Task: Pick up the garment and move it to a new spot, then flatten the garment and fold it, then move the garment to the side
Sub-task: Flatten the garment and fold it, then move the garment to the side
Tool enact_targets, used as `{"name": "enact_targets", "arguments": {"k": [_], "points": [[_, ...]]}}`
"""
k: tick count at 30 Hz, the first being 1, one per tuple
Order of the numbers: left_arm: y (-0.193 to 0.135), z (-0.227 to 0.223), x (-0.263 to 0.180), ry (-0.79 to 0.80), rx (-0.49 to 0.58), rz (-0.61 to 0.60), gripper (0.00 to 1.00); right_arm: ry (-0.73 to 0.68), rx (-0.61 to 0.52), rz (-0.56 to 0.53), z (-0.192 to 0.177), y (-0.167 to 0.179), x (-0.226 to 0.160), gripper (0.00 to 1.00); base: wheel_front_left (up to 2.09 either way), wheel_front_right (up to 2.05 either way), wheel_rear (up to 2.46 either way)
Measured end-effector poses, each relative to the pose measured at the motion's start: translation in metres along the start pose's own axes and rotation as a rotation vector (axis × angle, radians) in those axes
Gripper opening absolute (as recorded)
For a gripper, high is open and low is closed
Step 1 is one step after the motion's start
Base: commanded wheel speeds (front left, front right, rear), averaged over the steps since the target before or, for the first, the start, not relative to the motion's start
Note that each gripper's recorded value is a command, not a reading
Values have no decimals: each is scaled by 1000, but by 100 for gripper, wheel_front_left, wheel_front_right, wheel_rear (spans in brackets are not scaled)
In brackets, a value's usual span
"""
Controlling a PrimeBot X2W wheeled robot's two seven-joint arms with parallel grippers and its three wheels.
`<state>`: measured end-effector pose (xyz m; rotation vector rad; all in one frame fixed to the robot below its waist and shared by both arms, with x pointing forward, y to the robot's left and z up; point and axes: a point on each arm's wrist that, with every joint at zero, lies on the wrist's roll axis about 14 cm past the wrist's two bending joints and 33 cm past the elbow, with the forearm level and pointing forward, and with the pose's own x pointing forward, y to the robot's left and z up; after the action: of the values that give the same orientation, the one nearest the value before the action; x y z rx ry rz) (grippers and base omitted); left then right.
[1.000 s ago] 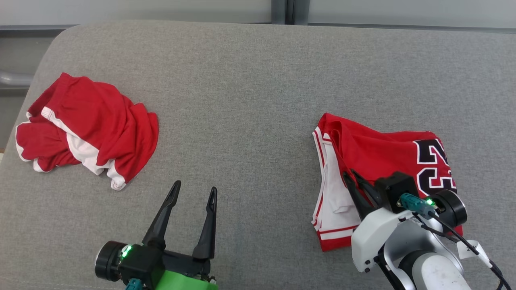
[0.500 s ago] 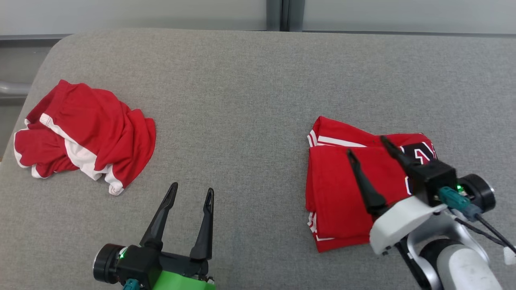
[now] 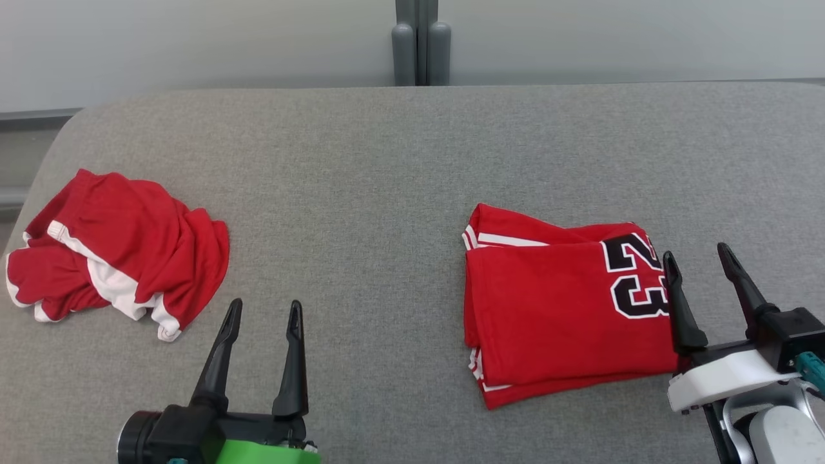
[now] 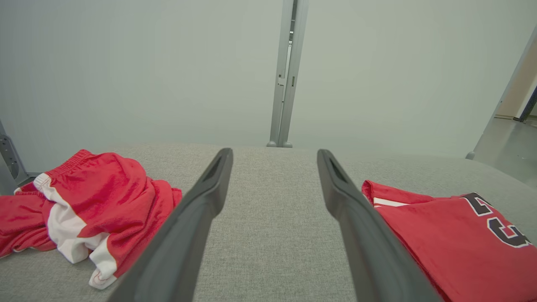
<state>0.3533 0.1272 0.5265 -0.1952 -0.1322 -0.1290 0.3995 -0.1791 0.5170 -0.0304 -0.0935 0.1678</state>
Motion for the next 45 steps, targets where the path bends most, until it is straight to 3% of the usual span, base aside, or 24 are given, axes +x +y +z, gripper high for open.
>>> {"name": "enact_targets", "arguments": {"k": [4,14,25,45], "points": [[-2,4,-3,-12,-21,-2,100,39,19,-24,-15,-4,-13,100,0,0,0],[1,17,-16,-47,19,-2,100,-19,43,-31,5,3,-38,100,0,0,0],[13,10,-37,-17,44,42,100,0,76,-37,-2,10,-57,100,0,0,0],[12,-6,-45,32,73,36,100,26,94,-27,-11,18,-63,100,0,0,0]]}}
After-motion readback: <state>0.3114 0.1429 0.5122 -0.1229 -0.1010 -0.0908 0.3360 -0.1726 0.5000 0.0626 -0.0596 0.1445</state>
